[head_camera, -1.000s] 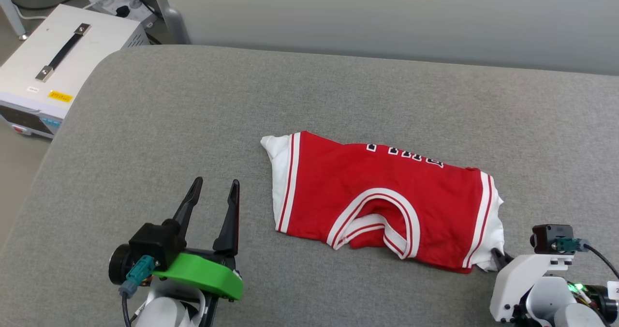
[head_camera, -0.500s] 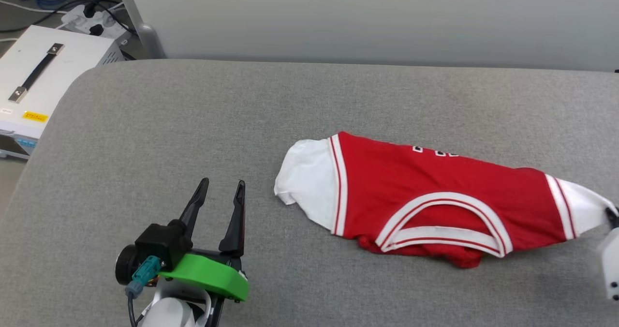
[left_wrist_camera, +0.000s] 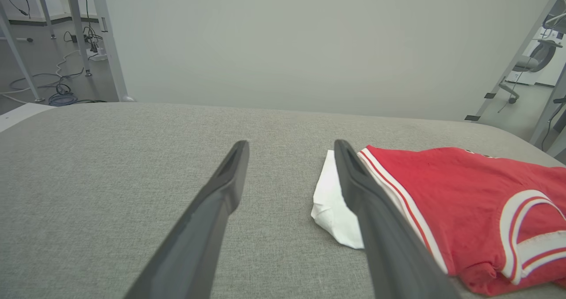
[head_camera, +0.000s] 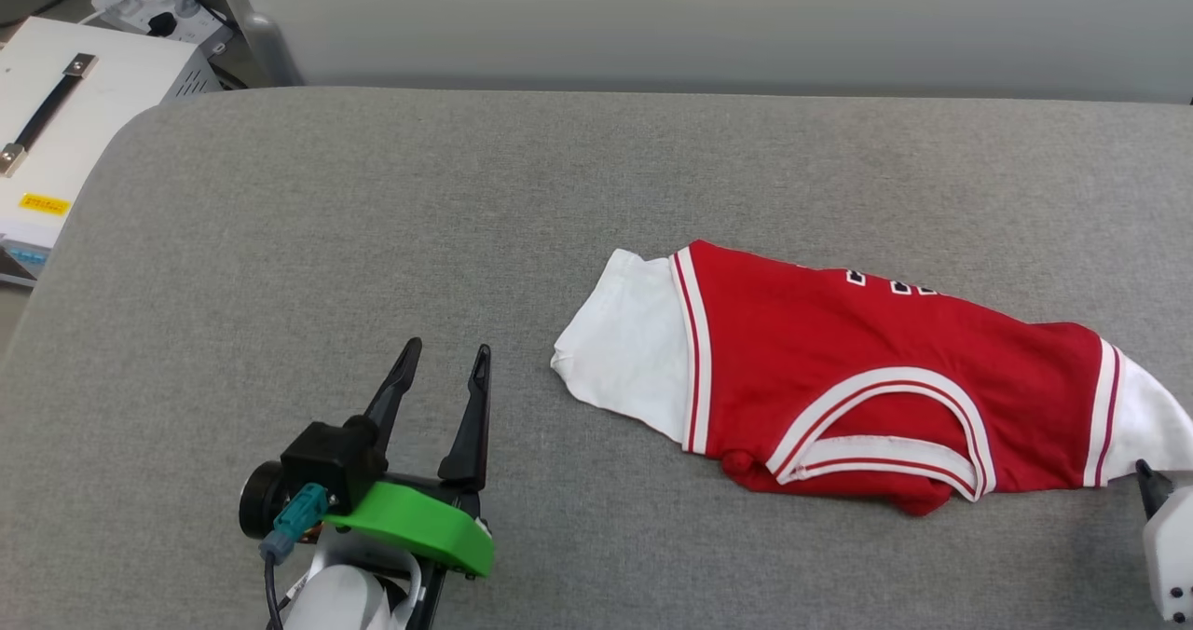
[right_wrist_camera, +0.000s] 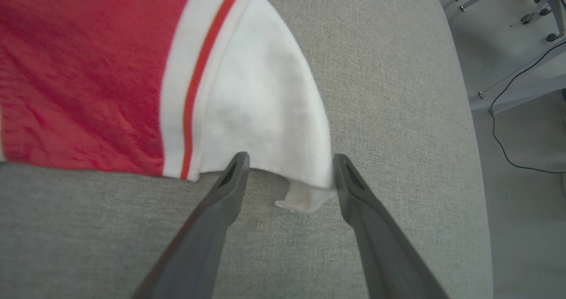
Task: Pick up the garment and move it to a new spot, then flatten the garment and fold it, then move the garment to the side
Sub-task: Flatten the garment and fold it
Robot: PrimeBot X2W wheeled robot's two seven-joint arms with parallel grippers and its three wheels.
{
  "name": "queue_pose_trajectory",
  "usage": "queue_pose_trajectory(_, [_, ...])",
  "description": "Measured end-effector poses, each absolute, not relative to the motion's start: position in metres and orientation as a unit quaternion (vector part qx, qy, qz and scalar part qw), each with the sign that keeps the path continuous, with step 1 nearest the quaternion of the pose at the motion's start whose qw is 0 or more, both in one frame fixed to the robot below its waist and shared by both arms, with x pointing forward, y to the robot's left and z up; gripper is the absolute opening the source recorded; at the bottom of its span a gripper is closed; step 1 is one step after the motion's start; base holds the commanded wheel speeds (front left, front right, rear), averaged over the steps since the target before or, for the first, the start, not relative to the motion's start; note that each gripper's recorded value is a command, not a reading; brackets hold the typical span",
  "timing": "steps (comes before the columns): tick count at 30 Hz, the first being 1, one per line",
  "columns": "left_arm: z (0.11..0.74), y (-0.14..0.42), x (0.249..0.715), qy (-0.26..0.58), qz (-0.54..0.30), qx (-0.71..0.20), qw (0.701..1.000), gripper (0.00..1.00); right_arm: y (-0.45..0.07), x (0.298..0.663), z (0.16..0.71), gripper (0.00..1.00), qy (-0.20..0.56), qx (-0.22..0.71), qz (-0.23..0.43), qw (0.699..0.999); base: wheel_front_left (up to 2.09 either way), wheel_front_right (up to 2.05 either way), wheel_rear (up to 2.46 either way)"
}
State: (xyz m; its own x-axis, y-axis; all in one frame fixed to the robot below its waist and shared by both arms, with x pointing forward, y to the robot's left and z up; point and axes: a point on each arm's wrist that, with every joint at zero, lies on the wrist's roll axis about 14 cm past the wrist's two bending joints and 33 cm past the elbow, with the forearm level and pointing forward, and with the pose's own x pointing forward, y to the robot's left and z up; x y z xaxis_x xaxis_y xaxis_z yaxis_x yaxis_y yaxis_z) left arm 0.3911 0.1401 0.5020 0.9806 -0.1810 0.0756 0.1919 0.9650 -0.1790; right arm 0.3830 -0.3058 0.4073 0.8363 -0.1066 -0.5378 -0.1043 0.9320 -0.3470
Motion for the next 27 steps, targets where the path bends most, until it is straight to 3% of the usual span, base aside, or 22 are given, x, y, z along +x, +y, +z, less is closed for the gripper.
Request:
queue_pose_trajectory(5, [0.501, 0.134, 0.39, -0.026, -0.103, -0.093, 0.99, 1.0, -0.298, 0.381, 0.414, 1.0, 0.248, -0.147, -0.012, 0.957, 0.0, 0.0, 0.0])
queue_pose_trajectory(13, [0.511, 0.125, 0.393, -0.04, -0.115, -0.103, 0.987, 1.0, -0.269, 0.387, 0.471, 1.0, 0.092, -0.041, -0.028, 0.995, 0.0, 0.0, 0.0])
queue_pose_trajectory(20, [0.504, 0.108, 0.389, -0.026, -0.137, -0.112, 0.984, 1.0, -0.249, 0.366, 0.501, 1.0, -0.004, 0.028, -0.047, 0.999, 0.0, 0.0, 0.0])
queue_pose_trajectory(27, [0.479, 0.082, 0.396, 0.027, -0.176, -0.113, 0.977, 1.0, -0.251, 0.364, 0.51, 1.0, -0.024, 0.037, -0.057, 0.997, 0.0, 0.0, 0.0])
